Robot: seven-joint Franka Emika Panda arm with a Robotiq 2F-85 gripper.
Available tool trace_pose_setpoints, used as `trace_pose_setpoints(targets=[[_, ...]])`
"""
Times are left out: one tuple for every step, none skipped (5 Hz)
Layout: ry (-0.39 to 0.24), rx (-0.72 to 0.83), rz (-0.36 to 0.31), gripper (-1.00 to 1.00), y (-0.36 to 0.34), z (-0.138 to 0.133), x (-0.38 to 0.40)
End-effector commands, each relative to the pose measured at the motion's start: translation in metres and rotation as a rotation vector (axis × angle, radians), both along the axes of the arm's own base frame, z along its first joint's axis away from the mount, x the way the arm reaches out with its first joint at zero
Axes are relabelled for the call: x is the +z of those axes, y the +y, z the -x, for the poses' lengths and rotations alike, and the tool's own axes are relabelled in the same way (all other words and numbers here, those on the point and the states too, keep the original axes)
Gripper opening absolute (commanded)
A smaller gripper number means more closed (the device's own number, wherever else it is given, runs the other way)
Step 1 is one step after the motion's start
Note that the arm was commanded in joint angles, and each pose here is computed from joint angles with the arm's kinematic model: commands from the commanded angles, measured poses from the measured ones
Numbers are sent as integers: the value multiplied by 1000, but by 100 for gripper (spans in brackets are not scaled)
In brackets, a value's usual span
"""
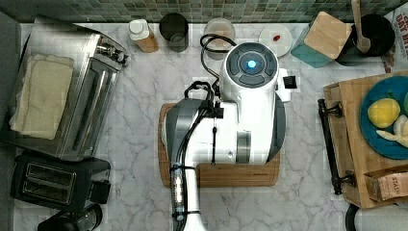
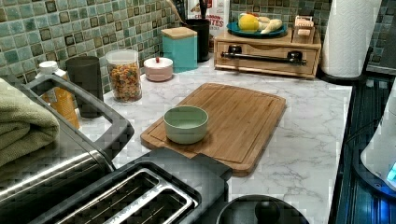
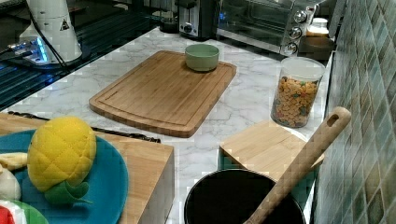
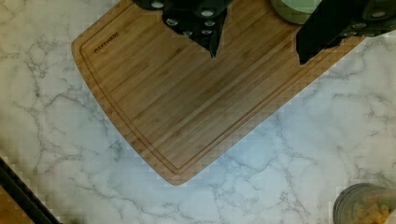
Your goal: Open the drawer.
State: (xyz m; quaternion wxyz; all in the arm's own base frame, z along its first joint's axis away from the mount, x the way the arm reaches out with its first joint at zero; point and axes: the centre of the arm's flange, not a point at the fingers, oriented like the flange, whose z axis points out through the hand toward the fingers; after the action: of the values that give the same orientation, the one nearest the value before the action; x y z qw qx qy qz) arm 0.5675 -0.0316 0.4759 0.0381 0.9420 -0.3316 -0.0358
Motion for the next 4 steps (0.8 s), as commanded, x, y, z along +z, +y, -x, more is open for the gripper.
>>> trace_pose_setpoints(targets=[[-1, 1, 2, 100, 0, 0, -4], [40, 165, 24, 100, -7, 24, -9], [27, 396, 38, 100, -17, 47, -16], [37, 549, 57, 100, -34, 64, -25]])
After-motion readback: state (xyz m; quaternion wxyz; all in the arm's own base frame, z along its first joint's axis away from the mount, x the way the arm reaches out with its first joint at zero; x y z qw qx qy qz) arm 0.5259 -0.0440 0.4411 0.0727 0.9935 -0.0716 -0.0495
